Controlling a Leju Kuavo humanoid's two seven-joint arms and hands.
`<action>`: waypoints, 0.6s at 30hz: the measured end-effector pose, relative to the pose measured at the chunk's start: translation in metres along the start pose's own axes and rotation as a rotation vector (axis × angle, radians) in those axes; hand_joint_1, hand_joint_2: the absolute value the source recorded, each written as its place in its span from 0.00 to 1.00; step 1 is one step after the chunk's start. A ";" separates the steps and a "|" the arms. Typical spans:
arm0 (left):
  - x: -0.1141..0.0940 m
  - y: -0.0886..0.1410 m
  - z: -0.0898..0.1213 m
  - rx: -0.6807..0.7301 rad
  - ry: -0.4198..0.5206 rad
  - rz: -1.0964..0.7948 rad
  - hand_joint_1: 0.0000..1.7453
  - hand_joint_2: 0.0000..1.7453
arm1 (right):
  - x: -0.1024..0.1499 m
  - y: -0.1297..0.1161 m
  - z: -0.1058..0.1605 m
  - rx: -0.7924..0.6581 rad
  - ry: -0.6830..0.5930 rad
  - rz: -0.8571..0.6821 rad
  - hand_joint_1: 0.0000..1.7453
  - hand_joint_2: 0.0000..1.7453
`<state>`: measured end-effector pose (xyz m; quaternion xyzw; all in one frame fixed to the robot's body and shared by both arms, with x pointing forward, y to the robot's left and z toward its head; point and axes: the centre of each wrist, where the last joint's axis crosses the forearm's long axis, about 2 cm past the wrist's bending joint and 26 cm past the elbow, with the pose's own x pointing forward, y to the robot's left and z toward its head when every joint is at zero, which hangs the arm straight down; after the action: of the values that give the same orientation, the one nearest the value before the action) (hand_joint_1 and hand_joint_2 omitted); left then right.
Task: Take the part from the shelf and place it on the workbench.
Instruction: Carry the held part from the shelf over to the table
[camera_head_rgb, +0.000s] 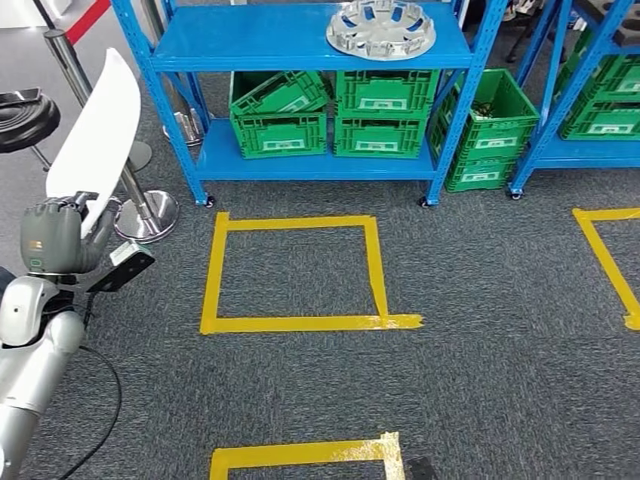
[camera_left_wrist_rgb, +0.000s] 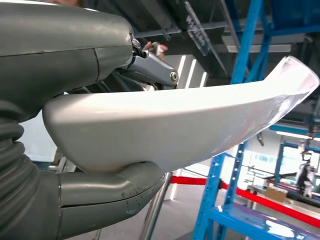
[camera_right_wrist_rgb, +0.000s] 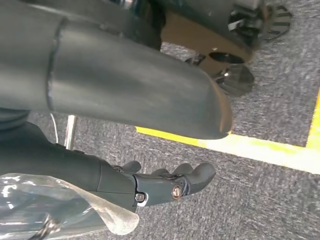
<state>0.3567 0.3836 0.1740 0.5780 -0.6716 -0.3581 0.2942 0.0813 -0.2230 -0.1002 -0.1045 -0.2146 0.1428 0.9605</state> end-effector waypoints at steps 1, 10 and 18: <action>0.000 0.000 0.001 -0.002 0.002 0.001 1.00 1.00 | -0.001 0.000 0.000 0.003 -0.001 0.007 0.00 0.00; -0.003 -0.002 0.004 -0.012 0.017 0.008 1.00 1.00 | 0.002 0.001 0.000 0.014 -0.026 0.077 0.00 0.00; -0.005 -0.002 0.004 -0.013 0.016 0.003 1.00 1.00 | 0.008 0.002 0.000 0.012 -0.049 0.115 0.00 0.00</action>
<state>0.3554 0.3889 0.1708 0.5780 -0.6676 -0.3575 0.3040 0.0876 -0.2184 -0.0982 -0.1076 -0.2310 0.2016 0.9457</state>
